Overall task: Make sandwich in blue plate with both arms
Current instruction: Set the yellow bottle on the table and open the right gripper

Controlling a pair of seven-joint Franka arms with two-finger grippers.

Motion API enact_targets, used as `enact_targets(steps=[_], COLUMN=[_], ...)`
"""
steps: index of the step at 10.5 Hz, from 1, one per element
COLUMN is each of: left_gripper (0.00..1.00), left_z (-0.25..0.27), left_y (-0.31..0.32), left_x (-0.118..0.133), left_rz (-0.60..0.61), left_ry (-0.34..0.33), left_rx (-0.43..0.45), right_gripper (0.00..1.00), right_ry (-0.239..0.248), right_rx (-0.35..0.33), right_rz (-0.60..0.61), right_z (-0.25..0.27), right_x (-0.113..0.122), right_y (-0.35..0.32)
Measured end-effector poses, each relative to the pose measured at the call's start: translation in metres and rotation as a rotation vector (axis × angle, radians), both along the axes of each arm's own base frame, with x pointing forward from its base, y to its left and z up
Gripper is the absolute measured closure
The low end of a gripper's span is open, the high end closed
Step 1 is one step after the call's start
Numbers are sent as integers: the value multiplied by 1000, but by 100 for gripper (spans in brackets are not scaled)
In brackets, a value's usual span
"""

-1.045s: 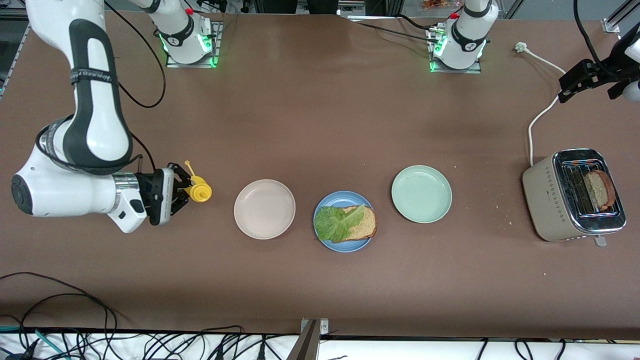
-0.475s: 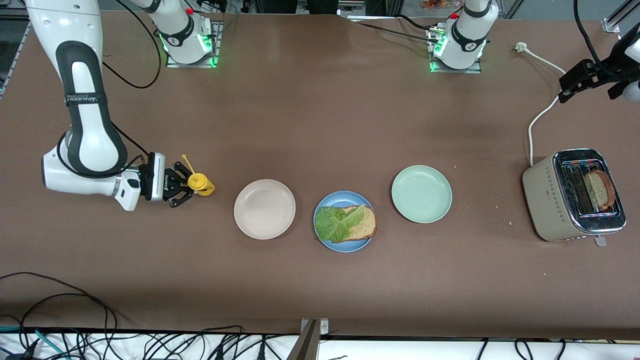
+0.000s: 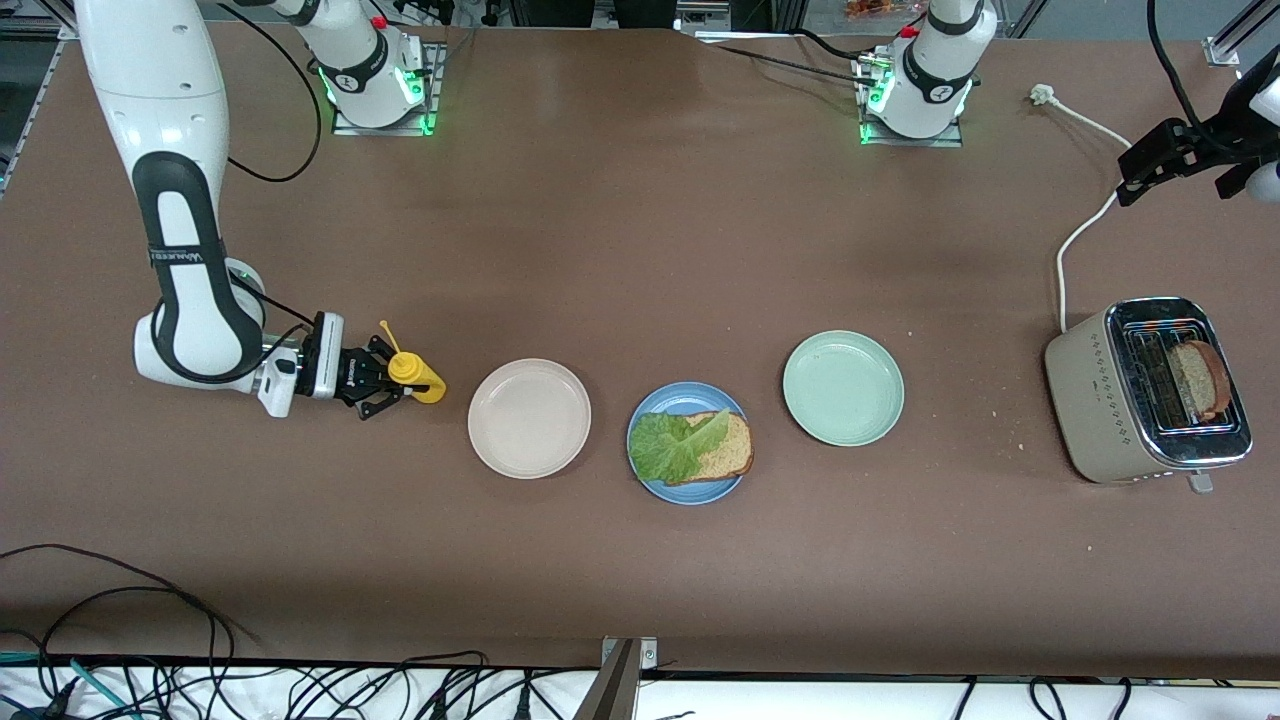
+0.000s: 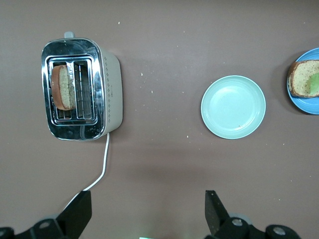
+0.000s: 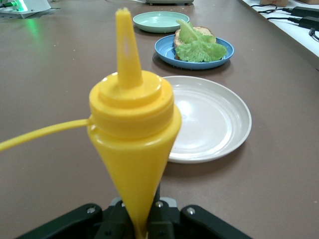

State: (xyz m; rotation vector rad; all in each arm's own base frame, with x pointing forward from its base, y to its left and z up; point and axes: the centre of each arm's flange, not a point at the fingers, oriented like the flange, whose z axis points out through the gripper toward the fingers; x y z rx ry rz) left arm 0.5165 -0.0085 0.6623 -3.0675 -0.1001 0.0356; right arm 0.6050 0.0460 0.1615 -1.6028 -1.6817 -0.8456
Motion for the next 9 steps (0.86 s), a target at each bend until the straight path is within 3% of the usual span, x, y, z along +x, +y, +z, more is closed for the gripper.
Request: enact_targets(steps=[3, 4, 6, 9], left_gripper=[0, 0, 0, 0], left_z=[-1, -6, -24, -75], left_y=[-5, -7, 1, 64], left_x=[2, 7, 20, 43], left_rz=[-10, -14, 1, 69], left_ry=[-5, -9, 13, 109], left_rx=[0, 0, 1, -6], right_gripper=[89, 80, 52, 8], right_ry=[-7, -11, -22, -12], right_rx=[18, 24, 32, 58], right_rz=[-15, -15, -12, -25], right_z=[-15, -13, -9, 1], right_x=[-1, 1, 5, 10], right_y=[-2, -1, 2, -6])
